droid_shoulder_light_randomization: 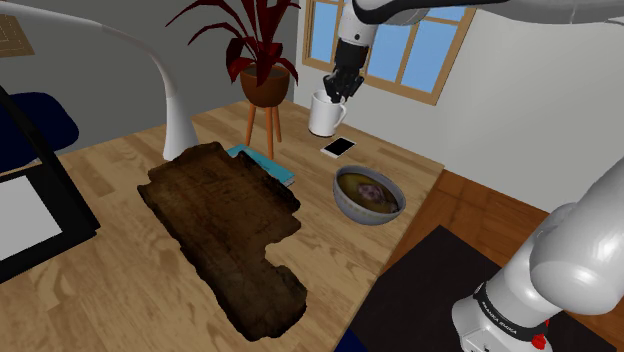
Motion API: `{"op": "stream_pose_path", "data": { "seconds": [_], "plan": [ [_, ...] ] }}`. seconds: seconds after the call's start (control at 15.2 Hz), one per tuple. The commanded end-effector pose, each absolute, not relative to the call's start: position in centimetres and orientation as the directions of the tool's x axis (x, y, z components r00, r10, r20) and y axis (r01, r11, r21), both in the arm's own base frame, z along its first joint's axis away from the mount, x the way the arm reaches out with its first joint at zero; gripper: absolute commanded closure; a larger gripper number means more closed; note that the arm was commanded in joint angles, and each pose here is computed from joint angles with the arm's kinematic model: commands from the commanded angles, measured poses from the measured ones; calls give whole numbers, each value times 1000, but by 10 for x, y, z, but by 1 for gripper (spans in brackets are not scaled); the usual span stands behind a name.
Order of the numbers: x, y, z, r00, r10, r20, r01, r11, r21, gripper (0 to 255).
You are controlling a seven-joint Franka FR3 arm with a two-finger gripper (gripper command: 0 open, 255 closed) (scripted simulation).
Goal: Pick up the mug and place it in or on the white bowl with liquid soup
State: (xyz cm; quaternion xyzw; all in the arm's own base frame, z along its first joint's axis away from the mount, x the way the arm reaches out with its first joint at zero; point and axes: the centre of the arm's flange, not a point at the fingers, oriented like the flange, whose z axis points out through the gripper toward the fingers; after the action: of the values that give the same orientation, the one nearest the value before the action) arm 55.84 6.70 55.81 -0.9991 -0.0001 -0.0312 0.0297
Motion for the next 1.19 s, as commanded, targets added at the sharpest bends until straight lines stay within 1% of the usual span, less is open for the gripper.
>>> {"op": "stream_pose_path", "data": {
  "seconds": [0.0,0.86,1.12],
  "plan": [
    [535,68,559,998,-2,63,2,-998,-59,255],
    [362,65,576,998,-2,63,2,-998,-59,255],
    [362,65,555,998,-2,63,2,-998,-59,255]
  ]
}}
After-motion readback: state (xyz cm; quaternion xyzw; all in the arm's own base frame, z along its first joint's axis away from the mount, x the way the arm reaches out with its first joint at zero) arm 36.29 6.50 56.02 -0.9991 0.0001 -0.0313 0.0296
